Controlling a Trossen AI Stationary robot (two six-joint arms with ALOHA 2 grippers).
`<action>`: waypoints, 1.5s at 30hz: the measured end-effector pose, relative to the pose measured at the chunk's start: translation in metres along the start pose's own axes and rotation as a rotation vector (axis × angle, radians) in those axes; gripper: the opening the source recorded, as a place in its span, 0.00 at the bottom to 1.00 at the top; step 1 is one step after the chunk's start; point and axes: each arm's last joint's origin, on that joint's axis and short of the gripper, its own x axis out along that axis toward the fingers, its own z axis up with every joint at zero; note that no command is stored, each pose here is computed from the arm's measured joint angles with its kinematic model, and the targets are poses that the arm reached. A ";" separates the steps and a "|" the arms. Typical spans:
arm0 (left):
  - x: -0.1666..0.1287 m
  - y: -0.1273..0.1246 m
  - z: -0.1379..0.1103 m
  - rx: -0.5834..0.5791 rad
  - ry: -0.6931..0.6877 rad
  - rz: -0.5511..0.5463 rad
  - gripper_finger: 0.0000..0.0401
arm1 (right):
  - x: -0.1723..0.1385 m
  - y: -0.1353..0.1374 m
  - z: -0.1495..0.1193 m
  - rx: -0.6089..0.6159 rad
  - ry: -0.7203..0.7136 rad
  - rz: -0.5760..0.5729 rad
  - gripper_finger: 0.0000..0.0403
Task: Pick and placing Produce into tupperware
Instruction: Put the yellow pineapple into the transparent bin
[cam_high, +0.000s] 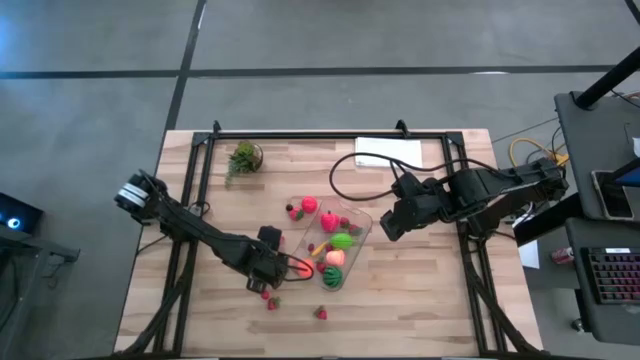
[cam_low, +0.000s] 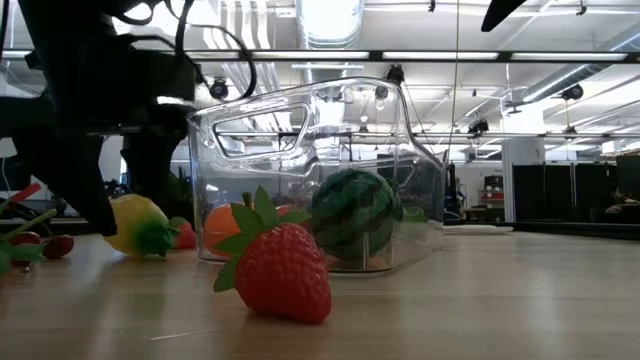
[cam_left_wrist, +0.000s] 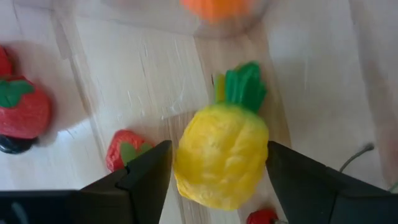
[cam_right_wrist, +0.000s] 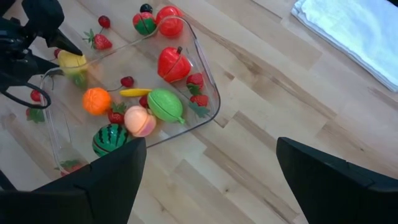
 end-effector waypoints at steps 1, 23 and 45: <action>-0.001 0.000 0.001 -0.001 -0.008 -0.001 0.59 | 0.000 0.000 0.000 -0.002 0.000 0.000 0.87; -0.009 0.003 -0.001 0.001 0.003 -0.017 0.42 | 0.000 0.000 0.000 -0.004 0.000 0.000 0.87; -0.132 0.046 0.052 -0.113 -0.373 0.224 0.42 | 0.000 0.000 0.000 0.015 0.000 -0.001 0.87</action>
